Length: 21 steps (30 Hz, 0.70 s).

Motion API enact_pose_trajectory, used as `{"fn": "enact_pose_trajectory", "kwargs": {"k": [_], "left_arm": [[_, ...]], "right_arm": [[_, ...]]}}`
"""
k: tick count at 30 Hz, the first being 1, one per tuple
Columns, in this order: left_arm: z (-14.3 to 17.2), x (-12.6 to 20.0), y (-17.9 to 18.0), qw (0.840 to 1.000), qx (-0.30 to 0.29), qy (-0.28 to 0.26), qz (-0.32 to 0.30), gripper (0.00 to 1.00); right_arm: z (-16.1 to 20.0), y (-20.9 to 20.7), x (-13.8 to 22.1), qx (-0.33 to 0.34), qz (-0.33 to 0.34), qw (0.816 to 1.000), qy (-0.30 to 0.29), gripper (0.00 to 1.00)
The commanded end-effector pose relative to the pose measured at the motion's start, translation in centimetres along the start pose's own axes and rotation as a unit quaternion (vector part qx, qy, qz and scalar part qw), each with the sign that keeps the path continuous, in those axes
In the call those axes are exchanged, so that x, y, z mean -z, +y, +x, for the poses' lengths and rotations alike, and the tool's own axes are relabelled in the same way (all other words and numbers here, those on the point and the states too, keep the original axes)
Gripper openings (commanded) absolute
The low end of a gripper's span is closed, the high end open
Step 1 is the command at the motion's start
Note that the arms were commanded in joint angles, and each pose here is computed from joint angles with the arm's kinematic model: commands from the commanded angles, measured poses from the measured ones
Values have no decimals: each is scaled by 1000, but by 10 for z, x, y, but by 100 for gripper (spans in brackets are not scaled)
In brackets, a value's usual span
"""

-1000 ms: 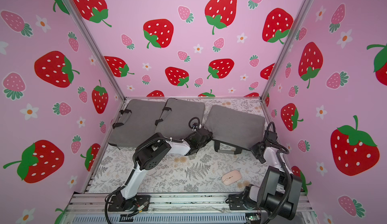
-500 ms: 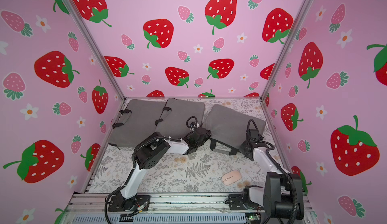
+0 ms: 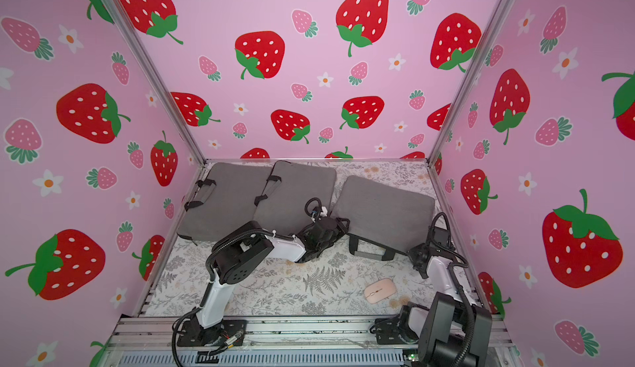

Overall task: Put the mouse into the laptop bag
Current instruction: Unzip the zipper on the zippered laptop bag.

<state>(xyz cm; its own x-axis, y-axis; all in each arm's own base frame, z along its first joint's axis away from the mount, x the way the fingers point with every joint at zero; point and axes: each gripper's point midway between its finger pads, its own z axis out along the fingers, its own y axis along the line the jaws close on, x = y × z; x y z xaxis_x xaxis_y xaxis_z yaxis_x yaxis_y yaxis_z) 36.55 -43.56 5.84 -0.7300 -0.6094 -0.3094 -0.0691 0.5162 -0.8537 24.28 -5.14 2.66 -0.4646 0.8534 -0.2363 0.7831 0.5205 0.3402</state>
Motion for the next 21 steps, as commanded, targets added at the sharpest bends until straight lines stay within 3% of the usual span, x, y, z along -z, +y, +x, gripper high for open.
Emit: {"fn": "enact_pose_trajectory", "kwargs": {"k": [1, 6, 11, 15, 21], "left_arm": [[15, 13, -26, 999, -6, 27, 21, 51], [44, 22, -23, 998, -4, 63, 18, 50], [51, 35, -2, 999, -11, 48, -4, 50], [70, 20, 7, 996, -1, 84, -17, 50], [76, 7, 14, 997, 3, 81, -18, 50]], "right_arm": [[-27, 49, 4, 10, -65, 998, 7, 0], [-46, 71, -7, 27, -65, 997, 25, 0], [-45, 66, -18, 28, -54, 998, 27, 0], [-35, 65, -17, 39, -59, 997, 30, 0], [-29, 46, -7, 53, -21, 998, 24, 0]]}}
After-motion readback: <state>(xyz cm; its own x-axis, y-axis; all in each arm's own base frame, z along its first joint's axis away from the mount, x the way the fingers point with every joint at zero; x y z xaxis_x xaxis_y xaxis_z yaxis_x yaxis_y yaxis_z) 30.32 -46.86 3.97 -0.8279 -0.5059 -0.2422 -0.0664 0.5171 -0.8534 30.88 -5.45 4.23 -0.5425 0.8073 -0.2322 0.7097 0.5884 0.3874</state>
